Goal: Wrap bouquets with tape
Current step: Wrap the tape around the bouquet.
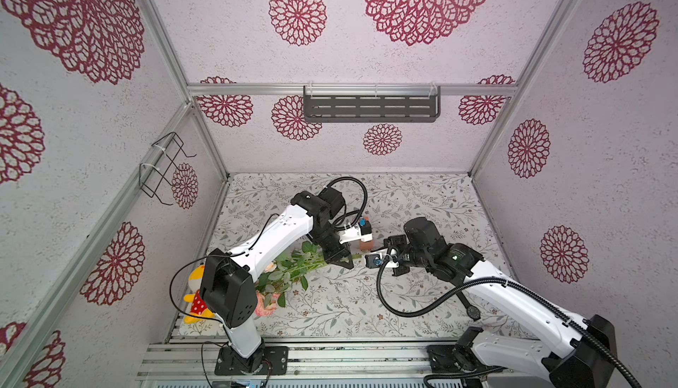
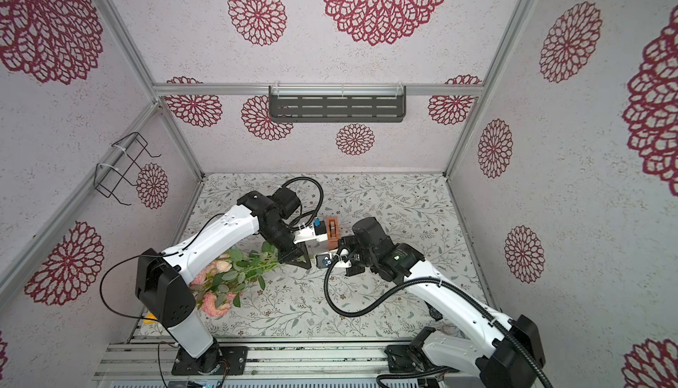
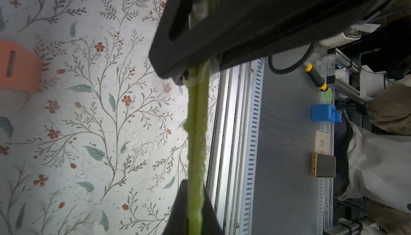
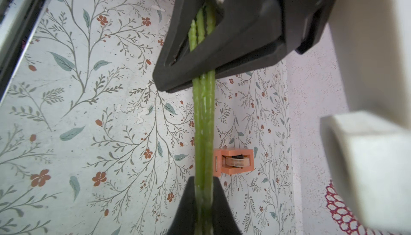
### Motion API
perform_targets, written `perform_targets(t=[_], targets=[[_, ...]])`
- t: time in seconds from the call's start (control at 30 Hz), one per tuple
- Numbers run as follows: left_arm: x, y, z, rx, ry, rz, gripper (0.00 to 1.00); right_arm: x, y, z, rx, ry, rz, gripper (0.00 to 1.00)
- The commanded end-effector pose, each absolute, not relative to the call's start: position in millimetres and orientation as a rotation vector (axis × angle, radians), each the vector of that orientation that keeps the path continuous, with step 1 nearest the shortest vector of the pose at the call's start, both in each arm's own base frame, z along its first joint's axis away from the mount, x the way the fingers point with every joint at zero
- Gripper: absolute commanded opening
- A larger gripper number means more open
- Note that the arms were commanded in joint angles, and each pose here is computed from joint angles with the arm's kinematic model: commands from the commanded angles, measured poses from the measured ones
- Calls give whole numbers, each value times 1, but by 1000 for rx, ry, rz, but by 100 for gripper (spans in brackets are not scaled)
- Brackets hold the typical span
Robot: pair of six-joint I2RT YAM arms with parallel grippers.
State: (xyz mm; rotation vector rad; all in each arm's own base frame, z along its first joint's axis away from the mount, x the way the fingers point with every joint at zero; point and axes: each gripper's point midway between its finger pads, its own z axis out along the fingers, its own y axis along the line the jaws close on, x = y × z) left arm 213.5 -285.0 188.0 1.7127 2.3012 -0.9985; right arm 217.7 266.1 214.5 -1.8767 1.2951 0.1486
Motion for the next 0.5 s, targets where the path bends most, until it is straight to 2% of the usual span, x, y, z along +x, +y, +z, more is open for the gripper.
perform_targets(t=[0.0,0.17,0.27,0.33,0.37,0.47], targets=[[231,-289,195,1661,2275,-990,0,192,263,226,-1922,1285,250,38],[231,-290,204,1656,2270,-1000,0,215,244,260,-1718,1180,-25,72],[223,-294,203,1669,2261,-1015,0,223,242,286,-1602,1051,-136,84],[219,-296,202,1664,2265,-1038,0,228,243,294,-1573,999,-187,95],[218,-296,202,1660,2267,-1043,0,229,244,293,-1583,985,-203,99],[217,-295,201,1644,2289,-1048,0,241,240,290,-1535,938,-314,99]])
